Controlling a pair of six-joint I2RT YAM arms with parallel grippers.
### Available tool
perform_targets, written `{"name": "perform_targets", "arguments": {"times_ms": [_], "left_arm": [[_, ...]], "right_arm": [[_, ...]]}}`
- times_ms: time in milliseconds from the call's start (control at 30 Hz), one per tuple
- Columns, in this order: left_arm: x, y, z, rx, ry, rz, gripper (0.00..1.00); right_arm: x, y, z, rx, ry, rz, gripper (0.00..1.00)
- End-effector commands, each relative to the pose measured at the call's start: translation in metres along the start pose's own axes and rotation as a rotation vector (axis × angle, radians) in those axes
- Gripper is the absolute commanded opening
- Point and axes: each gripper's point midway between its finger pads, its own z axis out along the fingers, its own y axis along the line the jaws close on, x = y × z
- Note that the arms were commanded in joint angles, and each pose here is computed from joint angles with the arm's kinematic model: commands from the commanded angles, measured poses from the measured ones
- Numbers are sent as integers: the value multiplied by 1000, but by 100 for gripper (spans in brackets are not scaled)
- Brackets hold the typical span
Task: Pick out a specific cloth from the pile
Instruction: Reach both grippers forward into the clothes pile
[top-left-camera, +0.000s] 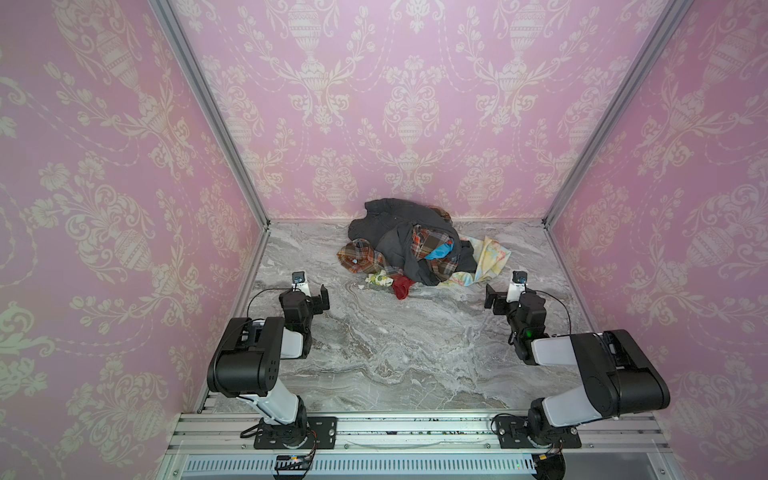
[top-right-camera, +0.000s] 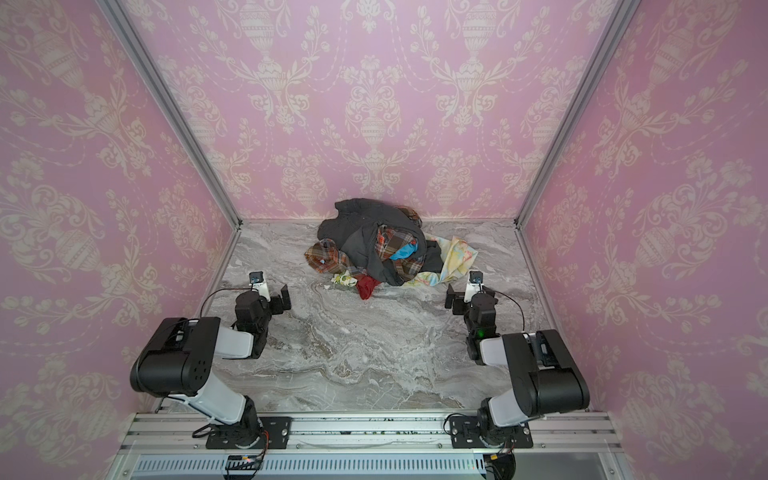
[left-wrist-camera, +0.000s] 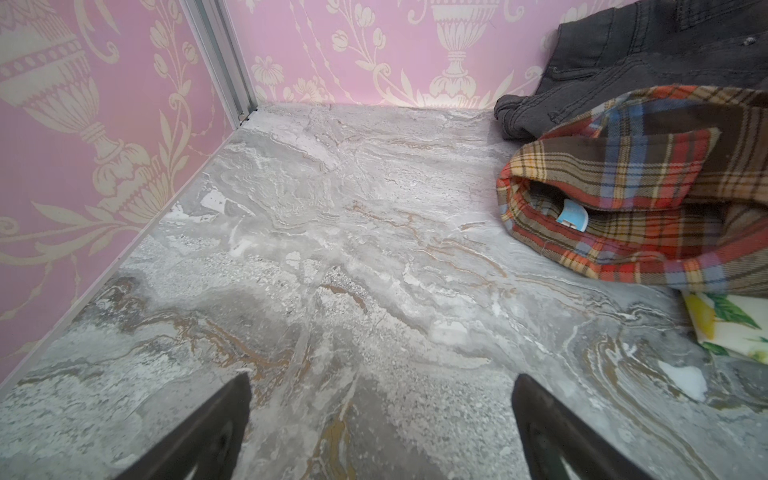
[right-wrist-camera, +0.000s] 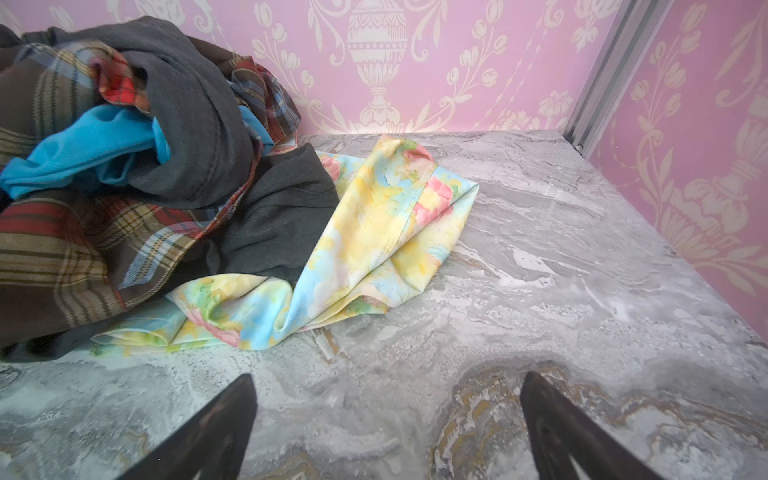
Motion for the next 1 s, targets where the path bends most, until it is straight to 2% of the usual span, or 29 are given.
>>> {"name": "perform_targets", "arguments": {"times_ms": [0, 133, 267, 533, 667, 800, 967], "left_arm": [[-15, 1, -4, -22, -16, 21, 99], [-27, 1, -6, -55, 19, 51, 99], [-57, -9, -15, -81, -2, 79, 99], [-127, -54, -39, 69, -73, -8, 99], [-160, -83, -52, 197, -39, -59, 99], [-163, -112, -67, 292, 69, -90, 95], [-134, -154, -88, 378, 192, -105, 92]], "right_arm": [[-15, -6, -9, 50, -62, -23, 100], [-23, -14, -17, 101, -59, -4, 100], [-37, -23, -23, 158, -8, 50, 100], [-101, -21, -36, 168, -30, 150, 100], [-121, -16, -43, 142, -20, 194, 99], [-132, 3, -43, 57, 24, 234, 99], [-129, 29, -36, -43, 104, 308, 98]]}}
